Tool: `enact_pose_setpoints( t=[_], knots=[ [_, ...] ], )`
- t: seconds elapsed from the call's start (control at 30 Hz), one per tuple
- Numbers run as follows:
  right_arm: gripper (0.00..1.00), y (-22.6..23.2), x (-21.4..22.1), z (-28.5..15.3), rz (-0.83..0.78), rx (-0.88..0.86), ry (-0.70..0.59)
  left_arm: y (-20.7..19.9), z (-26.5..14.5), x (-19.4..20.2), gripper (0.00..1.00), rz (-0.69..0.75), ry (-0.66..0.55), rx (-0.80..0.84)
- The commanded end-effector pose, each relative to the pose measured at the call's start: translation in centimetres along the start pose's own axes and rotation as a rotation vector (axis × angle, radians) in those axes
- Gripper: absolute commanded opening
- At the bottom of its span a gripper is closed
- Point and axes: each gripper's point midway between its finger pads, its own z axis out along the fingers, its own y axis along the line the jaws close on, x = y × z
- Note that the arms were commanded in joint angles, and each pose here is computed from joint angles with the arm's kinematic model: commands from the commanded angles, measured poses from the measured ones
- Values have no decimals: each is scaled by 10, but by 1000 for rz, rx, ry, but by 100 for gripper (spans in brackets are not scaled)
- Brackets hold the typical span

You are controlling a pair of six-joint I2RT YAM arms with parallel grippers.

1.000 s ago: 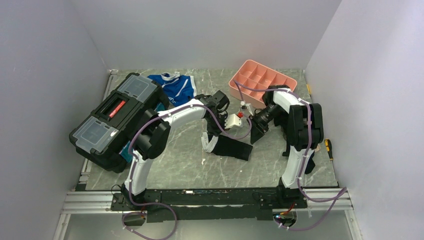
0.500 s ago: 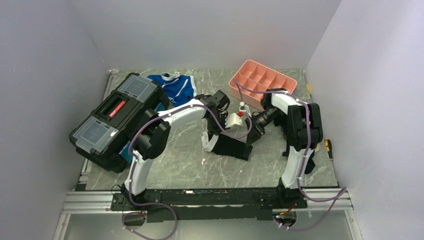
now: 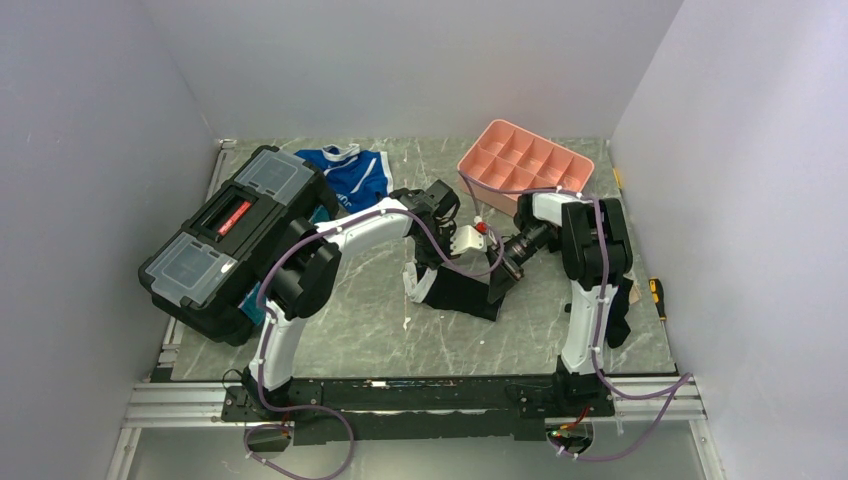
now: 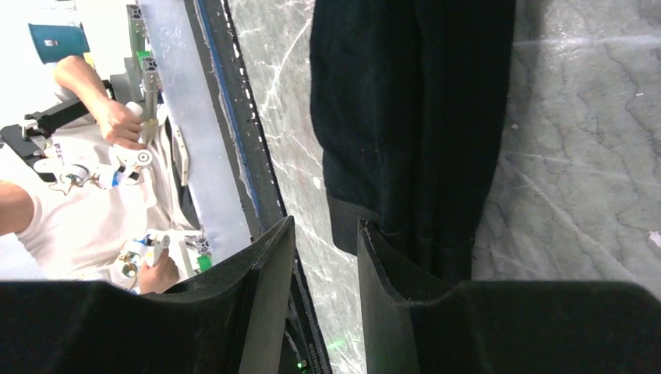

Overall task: Roll the underwear
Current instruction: Fold the underwear at the center of the board.

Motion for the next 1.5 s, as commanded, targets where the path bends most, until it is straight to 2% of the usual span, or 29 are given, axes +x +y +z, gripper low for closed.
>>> enact_pose_setpoints(
  t=[0.0,0.07,0.3,0.5,0.53,0.57,0.6,0.7,0.9,1.0,1.07,1.3,1.47],
  knots=[
    [37,-13,-1,4,-23,15,2,6,-3,-9,0,4,-21,-26],
    [37,-19,2,4,-19,27,16,7,-3,-8,2,4,-16,-28],
    [37,-31,9,7,-4,45,52,16,0,0,28,9,11,-84],
    [37,-36,11,8,4,58,59,25,-5,5,44,6,21,-158],
    [37,-36,10,7,2,59,57,25,-8,4,53,4,15,-164],
    [37,-35,9,7,2,59,56,24,-11,3,66,-2,9,-167],
    [37,-35,9,6,1,60,57,24,-14,3,73,-5,2,-174],
    [37,-34,7,4,-1,64,55,21,-28,-4,83,-13,-31,-195],
    [37,-32,3,0,-11,74,50,27,-64,-16,93,-48,-111,-325],
    [37,-30,3,-1,-14,75,51,33,-82,-15,96,-80,-140,-426],
    [37,-28,3,-2,-19,78,51,25,-88,-14,96,-95,-171,-428],
    [37,-27,4,-2,-22,77,49,-37,-69,-27,96,-148,-302,-125],
    [37,-28,4,-2,-20,83,53,-63,-47,-29,93,-221,-316,96]
  ],
)
